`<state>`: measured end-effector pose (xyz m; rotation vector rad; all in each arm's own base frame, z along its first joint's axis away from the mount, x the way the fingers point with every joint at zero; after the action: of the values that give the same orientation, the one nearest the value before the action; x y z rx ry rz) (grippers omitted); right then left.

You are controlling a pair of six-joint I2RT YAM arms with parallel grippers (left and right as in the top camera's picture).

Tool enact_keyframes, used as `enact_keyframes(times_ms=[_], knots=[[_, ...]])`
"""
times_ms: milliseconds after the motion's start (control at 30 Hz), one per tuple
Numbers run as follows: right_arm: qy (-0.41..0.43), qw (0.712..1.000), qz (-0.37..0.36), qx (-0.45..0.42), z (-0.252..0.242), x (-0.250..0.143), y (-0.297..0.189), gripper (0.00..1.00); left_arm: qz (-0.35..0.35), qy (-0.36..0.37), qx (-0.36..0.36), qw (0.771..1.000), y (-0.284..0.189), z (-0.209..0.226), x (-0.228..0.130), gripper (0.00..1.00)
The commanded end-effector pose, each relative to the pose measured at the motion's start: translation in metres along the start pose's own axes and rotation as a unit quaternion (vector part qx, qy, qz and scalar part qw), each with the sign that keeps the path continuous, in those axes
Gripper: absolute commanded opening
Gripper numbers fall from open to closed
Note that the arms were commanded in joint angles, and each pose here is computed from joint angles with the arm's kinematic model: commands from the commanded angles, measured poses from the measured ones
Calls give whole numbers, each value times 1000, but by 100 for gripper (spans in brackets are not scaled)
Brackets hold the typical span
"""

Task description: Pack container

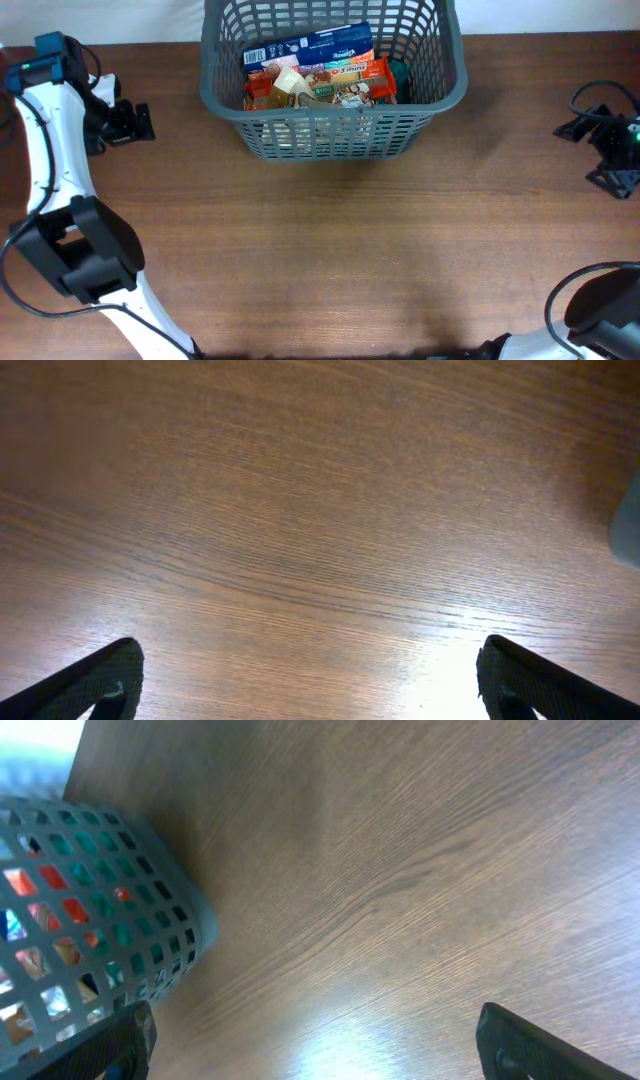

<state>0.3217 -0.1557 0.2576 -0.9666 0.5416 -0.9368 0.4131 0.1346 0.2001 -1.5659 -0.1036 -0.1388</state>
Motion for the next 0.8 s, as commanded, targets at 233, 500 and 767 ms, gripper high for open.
enact_keyframes(times_ms=[233,500,767], knots=[[-178,980,-75,49,69,-102,-67,99,3,-7,-8,1000,4,0,-1,99],[-246,861,-434,97,74,-138,-157,99,3,-7,-8,1000,4,0,-1,99],[-205,798,-544,158,-27,-183,-150,99,3,-7,-8,1000,4,0,-1,99]])
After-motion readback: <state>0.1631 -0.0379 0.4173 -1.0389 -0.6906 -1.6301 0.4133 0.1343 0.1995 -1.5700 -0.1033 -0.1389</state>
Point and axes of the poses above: each gripper's point midway between its finger pads, its own y axis out along the fingers, its own z axis along the line the jaws close on, x = y × z, the point moved 6 cm from there along -y, back along the fingers, and after that the axes turned 15 degrees about y, right-handed, at the moved point
